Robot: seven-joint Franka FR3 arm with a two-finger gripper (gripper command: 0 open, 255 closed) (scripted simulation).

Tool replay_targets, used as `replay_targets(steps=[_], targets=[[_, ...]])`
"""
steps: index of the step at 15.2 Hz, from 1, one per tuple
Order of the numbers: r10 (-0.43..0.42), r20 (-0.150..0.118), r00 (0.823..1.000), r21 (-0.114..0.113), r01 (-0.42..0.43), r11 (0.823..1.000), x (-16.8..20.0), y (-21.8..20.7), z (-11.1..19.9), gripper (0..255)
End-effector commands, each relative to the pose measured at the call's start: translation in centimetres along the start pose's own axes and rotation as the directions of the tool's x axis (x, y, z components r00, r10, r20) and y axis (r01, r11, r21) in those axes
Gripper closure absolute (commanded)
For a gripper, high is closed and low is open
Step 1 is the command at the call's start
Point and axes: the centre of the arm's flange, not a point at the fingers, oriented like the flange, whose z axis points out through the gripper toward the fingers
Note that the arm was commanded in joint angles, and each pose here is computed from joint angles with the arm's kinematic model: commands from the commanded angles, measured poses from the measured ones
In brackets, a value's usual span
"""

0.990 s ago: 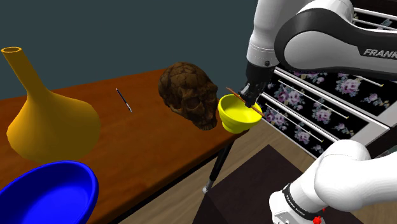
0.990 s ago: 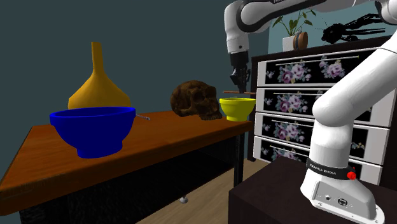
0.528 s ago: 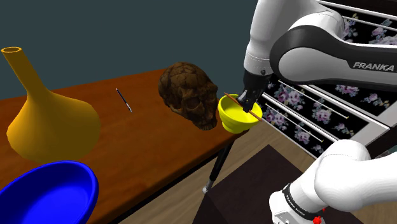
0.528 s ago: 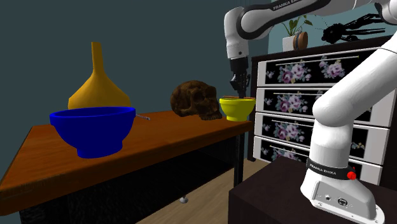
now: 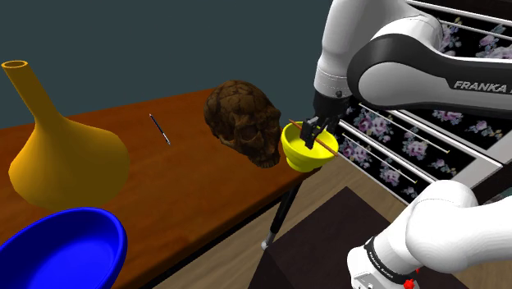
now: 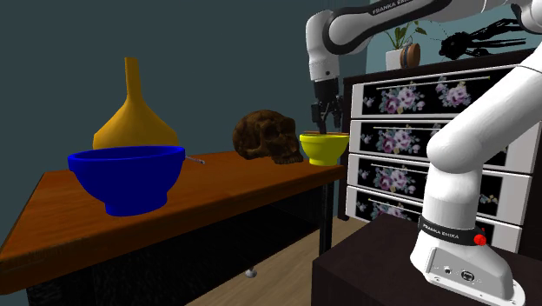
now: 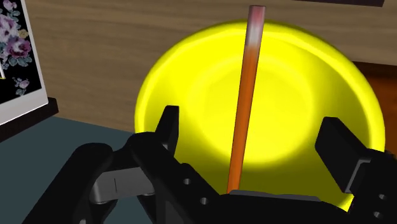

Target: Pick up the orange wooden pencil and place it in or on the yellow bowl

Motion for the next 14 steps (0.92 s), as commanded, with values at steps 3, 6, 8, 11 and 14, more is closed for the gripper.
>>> replay_targets(steps=[3, 6, 8, 11, 14], targets=[[0.0, 0.0, 1.0, 0.0, 0.0, 1.0, 0.0, 0.0, -1.3, 0], [0.0, 0.0, 1.0, 0.0, 0.0, 1.0, 0.0, 0.0, -5.0, 0], [0.0, 0.0, 1.0, 0.0, 0.0, 1.0, 0.0, 0.0, -5.0, 0], [0.0, 0.0, 1.0, 0.0, 0.0, 1.0, 0.0, 0.0, -5.0, 0], [0.0, 0.0, 1.0, 0.0, 0.0, 1.0, 0.0, 0.0, -5.0, 0]])
